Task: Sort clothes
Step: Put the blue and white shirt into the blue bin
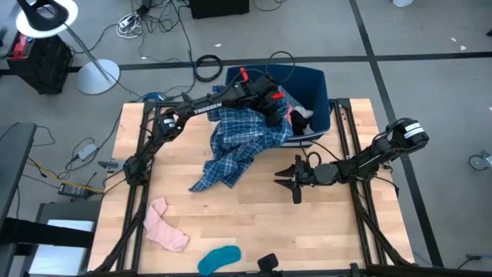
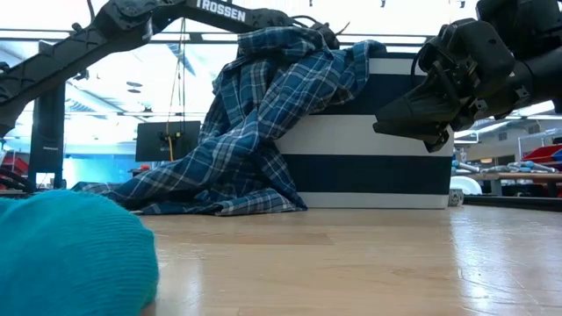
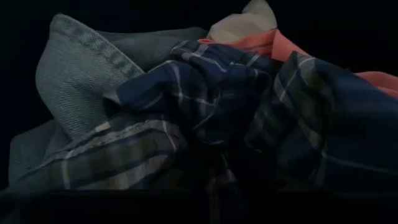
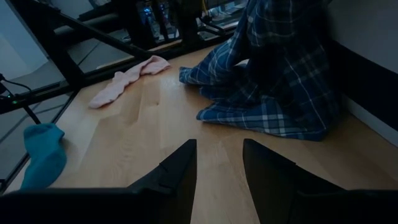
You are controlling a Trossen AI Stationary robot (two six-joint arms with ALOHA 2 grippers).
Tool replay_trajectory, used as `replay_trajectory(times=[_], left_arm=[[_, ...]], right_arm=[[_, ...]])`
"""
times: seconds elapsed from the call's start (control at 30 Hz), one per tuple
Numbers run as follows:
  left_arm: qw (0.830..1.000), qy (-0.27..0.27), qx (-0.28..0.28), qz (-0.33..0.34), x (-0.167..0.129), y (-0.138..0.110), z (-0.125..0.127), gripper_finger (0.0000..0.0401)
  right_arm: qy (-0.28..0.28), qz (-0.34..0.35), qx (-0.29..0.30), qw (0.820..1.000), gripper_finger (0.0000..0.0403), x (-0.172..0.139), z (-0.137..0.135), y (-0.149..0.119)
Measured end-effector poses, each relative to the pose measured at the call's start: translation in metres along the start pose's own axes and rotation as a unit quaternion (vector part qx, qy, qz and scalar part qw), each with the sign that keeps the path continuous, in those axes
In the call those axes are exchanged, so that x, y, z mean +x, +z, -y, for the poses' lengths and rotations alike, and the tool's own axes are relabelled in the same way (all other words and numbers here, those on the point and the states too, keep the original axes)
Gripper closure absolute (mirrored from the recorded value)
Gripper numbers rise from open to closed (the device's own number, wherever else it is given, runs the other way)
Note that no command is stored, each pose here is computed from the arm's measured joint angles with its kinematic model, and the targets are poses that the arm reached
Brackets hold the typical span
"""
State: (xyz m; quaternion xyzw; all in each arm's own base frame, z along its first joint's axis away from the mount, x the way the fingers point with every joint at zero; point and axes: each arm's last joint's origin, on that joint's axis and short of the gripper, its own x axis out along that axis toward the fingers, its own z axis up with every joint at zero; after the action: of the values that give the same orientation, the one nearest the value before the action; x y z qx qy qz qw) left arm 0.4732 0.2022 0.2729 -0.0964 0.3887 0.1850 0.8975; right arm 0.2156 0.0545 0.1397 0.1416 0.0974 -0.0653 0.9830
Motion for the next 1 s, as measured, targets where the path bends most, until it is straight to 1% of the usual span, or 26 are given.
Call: replay_trajectory(times=[0.13,0.2,0.27,0.47,0.57,0.77,0.9,1.0], left_arm=[[1.000,0.002,0.000,0.013,-0.007,0.004,-0.001,0.0291],[1.000,0.002,0.006,0.025,-0.017,0.008,-0.001,0.0285],[0.999,0.002,0.026,0.038,-0.030,0.013,0.000,0.0284],[0.996,0.008,0.053,0.076,-0.074,0.026,0.004,0.0284],[0.995,0.009,0.059,0.083,-0.097,0.029,0.007,0.0284],[0.995,0.014,0.063,0.076,-0.149,0.027,0.011,0.0284],[0.992,0.010,0.064,0.111,-0.190,0.029,0.016,0.0284],[0.989,0.006,0.067,0.134,-0.215,0.029,0.020,0.0284]], right_arm=[[0.000,0.000,0.000,1.000,0.0270,0.000,0.000,0.000],[0.000,0.000,0.000,1.000,0.0270,0.000,0.000,0.000],[0.000,0.000,0.000,1.000,0.0270,0.000,0.000,0.000],[0.000,0.000,0.000,1.000,0.0270,0.000,0.000,0.000],[0.000,0.000,0.000,1.000,0.0270,0.000,0.000,0.000],[0.000,-0.001,0.000,1.000,0.0270,0.000,0.000,0.000],[0.000,-0.001,0.000,1.000,0.0270,0.000,0.000,0.000],[-0.001,-0.002,0.000,1.000,0.0270,0.000,0.000,0.000]])
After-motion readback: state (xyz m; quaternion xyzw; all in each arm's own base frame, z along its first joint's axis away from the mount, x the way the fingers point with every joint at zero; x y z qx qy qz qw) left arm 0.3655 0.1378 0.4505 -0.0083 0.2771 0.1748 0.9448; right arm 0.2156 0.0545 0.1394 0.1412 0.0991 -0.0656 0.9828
